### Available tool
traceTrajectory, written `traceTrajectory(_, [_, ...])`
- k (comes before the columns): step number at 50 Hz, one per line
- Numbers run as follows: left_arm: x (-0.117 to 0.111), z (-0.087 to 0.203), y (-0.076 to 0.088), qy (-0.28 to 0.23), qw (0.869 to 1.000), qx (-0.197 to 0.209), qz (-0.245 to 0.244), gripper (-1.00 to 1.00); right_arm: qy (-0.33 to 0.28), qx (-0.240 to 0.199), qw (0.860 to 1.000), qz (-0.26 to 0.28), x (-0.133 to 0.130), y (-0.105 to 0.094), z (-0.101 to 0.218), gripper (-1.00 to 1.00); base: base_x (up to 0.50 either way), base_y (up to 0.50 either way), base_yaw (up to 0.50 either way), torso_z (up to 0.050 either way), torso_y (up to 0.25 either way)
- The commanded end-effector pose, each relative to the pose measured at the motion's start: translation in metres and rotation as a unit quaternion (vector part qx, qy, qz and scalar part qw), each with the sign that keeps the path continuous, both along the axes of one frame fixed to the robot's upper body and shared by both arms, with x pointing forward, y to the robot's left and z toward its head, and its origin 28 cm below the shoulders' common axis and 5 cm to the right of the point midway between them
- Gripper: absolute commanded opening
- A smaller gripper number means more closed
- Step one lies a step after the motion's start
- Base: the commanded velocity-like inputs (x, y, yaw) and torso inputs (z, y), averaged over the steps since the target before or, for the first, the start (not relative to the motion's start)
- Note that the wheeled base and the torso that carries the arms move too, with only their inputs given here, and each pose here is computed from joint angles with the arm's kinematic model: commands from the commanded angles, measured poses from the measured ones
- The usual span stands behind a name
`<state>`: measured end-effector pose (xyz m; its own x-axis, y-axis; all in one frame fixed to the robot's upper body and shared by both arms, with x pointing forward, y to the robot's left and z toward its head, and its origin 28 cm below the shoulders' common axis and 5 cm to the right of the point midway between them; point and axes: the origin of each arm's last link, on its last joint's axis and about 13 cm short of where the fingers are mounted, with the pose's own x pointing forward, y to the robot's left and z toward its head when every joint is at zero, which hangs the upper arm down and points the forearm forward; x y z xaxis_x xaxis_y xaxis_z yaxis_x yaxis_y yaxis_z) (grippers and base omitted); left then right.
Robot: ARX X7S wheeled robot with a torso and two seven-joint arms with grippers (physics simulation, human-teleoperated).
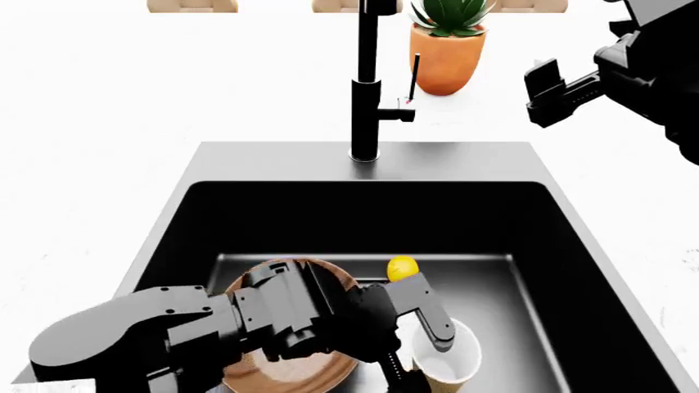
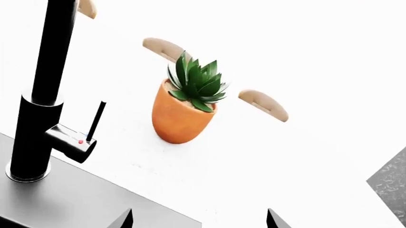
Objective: Pick the bowl and cup and place them in the sink. Then turn on the water.
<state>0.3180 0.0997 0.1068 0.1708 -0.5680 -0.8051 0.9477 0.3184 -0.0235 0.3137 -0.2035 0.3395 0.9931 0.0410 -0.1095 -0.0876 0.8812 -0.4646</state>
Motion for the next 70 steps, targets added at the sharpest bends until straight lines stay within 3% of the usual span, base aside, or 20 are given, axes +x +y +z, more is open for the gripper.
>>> traceTrajectory(1, [0.000, 0.013, 0.010, -0.008, 1.000, 0.013, 0.001, 1.00, -0.002, 0.000, 1.000, 0.000, 0.000, 0.000, 0.001, 1.00, 0.00, 0.00, 0.00, 0.000, 0.000])
traceTrajectory(20, [-0.010, 0.045, 0.043, -0.027, 0.999, -0.004, 0.025, 1.00, -0.006, 0.003, 1.000, 0.006, 0.003, 0.005, 0.004, 1.00, 0.00, 0.00, 0.00, 0.000, 0.000])
traceTrajectory(32, [-0.010, 0.081, 0.065, -0.066, 0.993, -0.070, 0.067, 1.00, -0.007, 0.005, 1.000, 0.012, 0.005, 0.010, 0.004, 1.00, 0.00, 0.00, 0.00, 0.000, 0.000])
traceTrajectory(38, [-0.014, 0.098, 0.084, -0.093, 0.985, -0.108, 0.101, 1.00, -0.008, 0.007, 1.000, 0.012, 0.005, 0.012, 0.003, 1.00, 0.00, 0.00, 0.00, 0.000, 0.000])
traceTrajectory(45, [-0.024, 0.121, 0.109, -0.139, 0.966, -0.156, 0.151, 1.00, -0.012, 0.013, 1.000, 0.007, 0.007, 0.015, 0.001, 1.00, 0.00, 0.00, 0.00, 0.000, 0.000])
traceTrajectory(55, [-0.031, 0.145, 0.131, -0.203, 0.932, -0.208, 0.216, 1.00, -0.022, 0.027, 0.999, -0.005, 0.009, 0.017, -0.002, 1.00, 0.00, 0.00, 0.00, 0.000, 0.000])
traceTrajectory(63, [-0.029, 0.160, 0.140, -0.265, 0.890, -0.245, 0.280, 1.00, -0.036, 0.044, 0.998, -0.008, 0.015, 0.022, -0.006, 1.00, 0.00, 0.00, 0.00, 0.000, 0.000])
traceTrajectory(70, [-0.028, 0.170, 0.144, -0.321, 0.861, -0.237, 0.315, 1.00, -0.050, 0.069, 0.996, 0.006, 0.025, 0.033, -0.008, 1.00, 0.00, 0.00, 0.00, 0.000, 0.000])
